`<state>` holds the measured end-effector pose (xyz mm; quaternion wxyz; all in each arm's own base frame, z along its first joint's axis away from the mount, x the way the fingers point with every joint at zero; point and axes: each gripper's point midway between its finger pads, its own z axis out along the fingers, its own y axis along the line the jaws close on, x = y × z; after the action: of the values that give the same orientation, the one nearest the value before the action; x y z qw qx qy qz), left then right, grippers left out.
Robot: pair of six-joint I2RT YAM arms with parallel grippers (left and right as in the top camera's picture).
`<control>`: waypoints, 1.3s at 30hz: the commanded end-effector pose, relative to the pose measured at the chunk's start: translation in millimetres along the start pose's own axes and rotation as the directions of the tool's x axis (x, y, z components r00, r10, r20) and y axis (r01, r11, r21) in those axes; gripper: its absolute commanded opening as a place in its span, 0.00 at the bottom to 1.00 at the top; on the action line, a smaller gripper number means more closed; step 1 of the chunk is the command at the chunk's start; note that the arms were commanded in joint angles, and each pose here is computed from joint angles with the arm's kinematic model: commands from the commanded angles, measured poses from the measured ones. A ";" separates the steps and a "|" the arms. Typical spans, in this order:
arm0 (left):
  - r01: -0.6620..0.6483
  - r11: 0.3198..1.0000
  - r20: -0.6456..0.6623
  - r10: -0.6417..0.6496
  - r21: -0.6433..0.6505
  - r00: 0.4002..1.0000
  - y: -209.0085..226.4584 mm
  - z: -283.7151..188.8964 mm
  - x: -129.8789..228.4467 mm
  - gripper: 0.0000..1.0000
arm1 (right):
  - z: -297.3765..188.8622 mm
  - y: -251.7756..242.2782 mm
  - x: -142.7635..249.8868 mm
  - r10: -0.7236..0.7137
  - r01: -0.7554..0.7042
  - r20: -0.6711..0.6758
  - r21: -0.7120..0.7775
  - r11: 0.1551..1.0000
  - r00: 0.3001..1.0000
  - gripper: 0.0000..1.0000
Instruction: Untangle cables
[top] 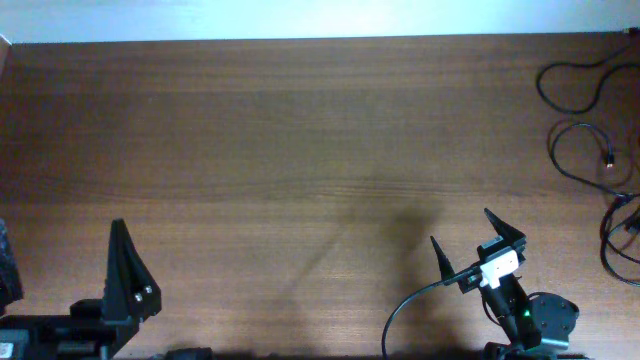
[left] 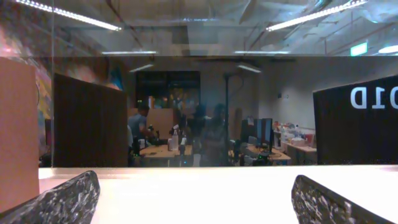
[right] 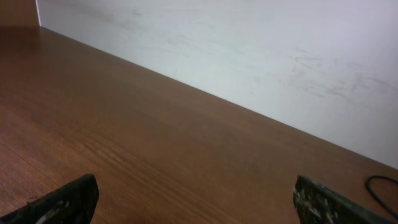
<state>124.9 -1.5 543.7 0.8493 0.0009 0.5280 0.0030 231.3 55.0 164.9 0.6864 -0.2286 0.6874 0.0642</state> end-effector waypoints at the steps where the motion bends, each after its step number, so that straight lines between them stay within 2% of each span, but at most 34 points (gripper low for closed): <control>1: 0.009 0.998 0.009 -0.010 0.063 1.000 -11.0 -0.5 -2.5 0.99 | 0.6 -1.9 5.6 0.015 -0.015 -0.013 0.012 1.000 1.000 0.99; 3: 0.005 0.983 0.008 -0.006 0.181 1.000 -31.3 -3.0 -2.7 0.99 | 0.6 -2.0 5.6 0.015 -0.015 -0.013 0.012 1.000 1.000 0.99; 4: -0.044 0.989 0.011 0.043 0.138 0.999 -24.1 -2.5 -1.7 0.99 | 0.6 -2.0 5.6 0.015 -0.015 -0.013 0.012 1.000 1.000 0.99; 6: -0.035 0.984 -0.031 0.041 0.177 0.999 -30.3 -3.6 8.6 0.99 | 0.6 -1.9 5.6 0.015 -0.015 -0.013 0.012 1.000 1.000 0.99; 11: -0.072 0.990 0.138 0.055 0.121 0.989 -22.8 -4.6 -32.9 0.99 | 0.6 -2.0 5.6 0.015 -0.015 -0.013 0.012 1.000 1.000 0.99; 13: -0.069 0.995 0.118 0.061 0.065 0.991 -14.7 -19.4 -27.8 0.99 | 0.6 -2.0 5.6 0.015 -0.015 -0.013 0.012 1.000 1.000 0.99; 16: -0.073 0.997 0.048 0.072 0.035 0.996 -11.8 -48.6 19.9 0.99 | 0.6 -1.9 5.6 0.015 -0.015 -0.013 0.012 1.000 1.000 0.99; 17: -0.051 0.998 0.024 0.051 0.039 0.998 -12.4 -54.0 43.6 0.99 | 0.6 -1.9 5.6 0.015 -0.015 -0.013 0.012 1.000 1.000 0.99; 18: 0.012 0.998 0.033 -0.014 0.064 0.999 -15.5 -55.9 84.4 0.99 | 0.6 -2.0 5.6 0.015 -0.015 -0.013 0.012 1.000 1.000 0.99; 20: 0.049 0.991 0.082 -0.060 0.123 0.995 -21.6 -42.3 102.7 0.99 | 0.6 -1.9 5.6 0.015 -0.015 -0.013 0.012 1.000 1.000 0.99; 21: 0.058 0.990 0.084 -0.069 0.126 0.994 -18.1 -32.4 133.5 0.99 | 0.6 -2.0 5.6 0.015 -0.015 -0.013 0.012 1.000 1.000 0.99; 22: 0.061 0.991 0.075 -0.070 0.121 0.995 -16.2 -29.7 146.2 0.99 | 0.6 -2.0 5.6 0.015 -0.015 -0.013 0.012 1.000 1.000 0.99; 23: 0.073 0.994 0.044 -0.076 0.084 0.996 -7.7 -25.0 177.0 0.99 | 0.6 -2.0 5.6 0.015 -0.015 -0.013 0.012 1.000 1.000 0.98; 25: 0.077 0.995 0.031 -0.079 0.064 0.996 -2.4 -23.3 204.3 0.99 | 0.6 -2.0 5.6 0.015 -0.015 -0.013 0.012 1.000 1.000 0.99; 27: 0.094 0.995 -0.048 -0.092 0.029 0.995 4.7 -24.6 255.7 0.99 | 0.6 -2.0 5.6 0.015 -0.015 -0.013 0.012 1.000 1.000 0.99; 29: 0.105 0.994 -0.110 -0.102 0.019 0.989 6.4 -27.9 287.0 0.99 | 0.6 -1.9 5.6 0.015 -0.015 -0.013 0.012 1.000 1.000 0.99; 30: 0.117 0.993 -0.164 -0.113 0.015 0.980 6.5 -32.3 313.8 0.99 | 0.6 -2.0 5.6 0.015 -0.015 -0.013 0.012 1.000 1.000 0.99; 32: 0.142 0.990 -0.267 -0.139 -0.009 0.954 6.4 -37.7 339.5 0.99 | 0.6 -2.0 5.6 0.015 -0.015 -0.013 0.012 1.000 1.000 0.99; 36: 0.162 0.985 -0.380 -0.174 -0.065 0.908 -8.0 -47.5 369.5 0.99 | 0.6 -2.0 5.6 0.015 -0.015 -0.013 0.012 1.000 1.000 0.99; 38: 0.100 0.990 -0.500 -0.138 -0.102 0.855 2.1 -62.5 399.9 0.99 | 0.6 -2.0 5.6 0.015 -0.015 -0.013 0.012 1.000 1.000 0.99; 39: 0.054 0.994 -0.500 -0.094 -0.095 0.861 6.7 -62.4 399.4 0.99 | 0.6 -1.9 5.6 0.015 -0.015 -0.013 0.012 1.000 1.000 0.99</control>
<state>246.1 -10.6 163.0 0.6844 -0.0457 0.7250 -0.0627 232.1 54.5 162.8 0.6841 -0.2268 0.6902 0.0645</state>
